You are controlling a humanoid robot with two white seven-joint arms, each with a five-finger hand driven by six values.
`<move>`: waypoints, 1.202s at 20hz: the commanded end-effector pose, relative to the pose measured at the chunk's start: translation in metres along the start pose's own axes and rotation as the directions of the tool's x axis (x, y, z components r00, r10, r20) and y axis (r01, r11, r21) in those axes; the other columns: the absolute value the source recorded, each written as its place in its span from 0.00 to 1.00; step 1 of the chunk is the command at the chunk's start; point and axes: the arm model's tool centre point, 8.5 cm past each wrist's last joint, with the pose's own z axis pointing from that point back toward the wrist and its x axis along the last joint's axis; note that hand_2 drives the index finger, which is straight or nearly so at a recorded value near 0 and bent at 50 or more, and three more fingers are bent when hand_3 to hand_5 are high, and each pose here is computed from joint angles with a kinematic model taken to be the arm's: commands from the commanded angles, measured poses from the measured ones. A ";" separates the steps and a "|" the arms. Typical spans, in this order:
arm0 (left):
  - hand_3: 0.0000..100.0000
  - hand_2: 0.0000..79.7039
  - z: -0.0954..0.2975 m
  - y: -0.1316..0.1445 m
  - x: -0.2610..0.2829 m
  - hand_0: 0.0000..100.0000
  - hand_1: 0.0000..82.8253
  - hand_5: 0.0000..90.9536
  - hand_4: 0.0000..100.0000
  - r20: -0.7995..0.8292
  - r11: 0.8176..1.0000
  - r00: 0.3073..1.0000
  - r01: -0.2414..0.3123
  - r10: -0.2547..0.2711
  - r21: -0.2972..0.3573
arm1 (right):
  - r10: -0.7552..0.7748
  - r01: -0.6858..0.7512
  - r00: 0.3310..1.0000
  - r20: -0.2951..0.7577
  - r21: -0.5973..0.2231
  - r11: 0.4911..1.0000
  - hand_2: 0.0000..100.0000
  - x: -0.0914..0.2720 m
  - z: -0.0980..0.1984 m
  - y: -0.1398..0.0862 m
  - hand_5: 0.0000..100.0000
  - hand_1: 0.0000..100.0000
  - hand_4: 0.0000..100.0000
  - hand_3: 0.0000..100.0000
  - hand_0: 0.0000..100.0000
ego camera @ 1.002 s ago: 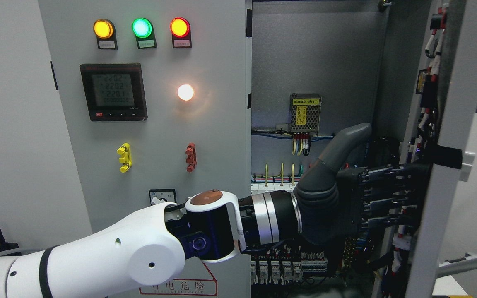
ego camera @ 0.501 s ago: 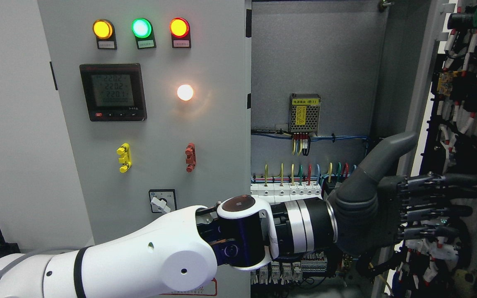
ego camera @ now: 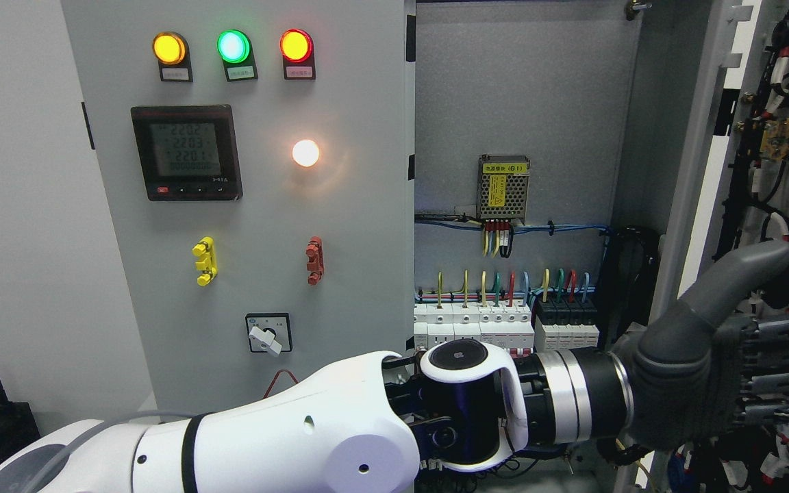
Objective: Open door with both hands
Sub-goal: 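Push the button door outward with the left hand, swinging it open, then withdraw the left hand from the door and lower it away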
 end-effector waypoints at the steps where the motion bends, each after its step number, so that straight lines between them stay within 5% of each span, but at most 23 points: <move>1: 0.00 0.00 -0.039 -0.019 -0.011 0.00 0.00 0.00 0.03 -0.002 0.998 1.000 -0.013 0.013 -0.055 | 0.000 0.000 1.000 0.000 0.000 1.000 0.00 0.000 0.000 0.000 0.00 0.00 0.00 0.00 0.00; 16: 0.00 0.00 -0.044 -0.019 -0.006 0.00 0.00 0.00 0.03 0.014 0.999 1.000 -0.017 0.017 -0.033 | 0.000 0.000 1.000 0.000 0.000 1.000 0.00 0.000 0.000 0.000 0.00 0.00 0.00 0.00 0.00; 24: 0.00 0.00 0.000 0.019 0.013 0.00 0.00 0.00 0.03 0.069 0.998 0.998 0.004 -0.009 0.066 | 0.000 0.000 1.000 0.000 0.000 1.000 0.00 0.000 0.000 0.000 0.00 0.00 0.00 0.00 0.00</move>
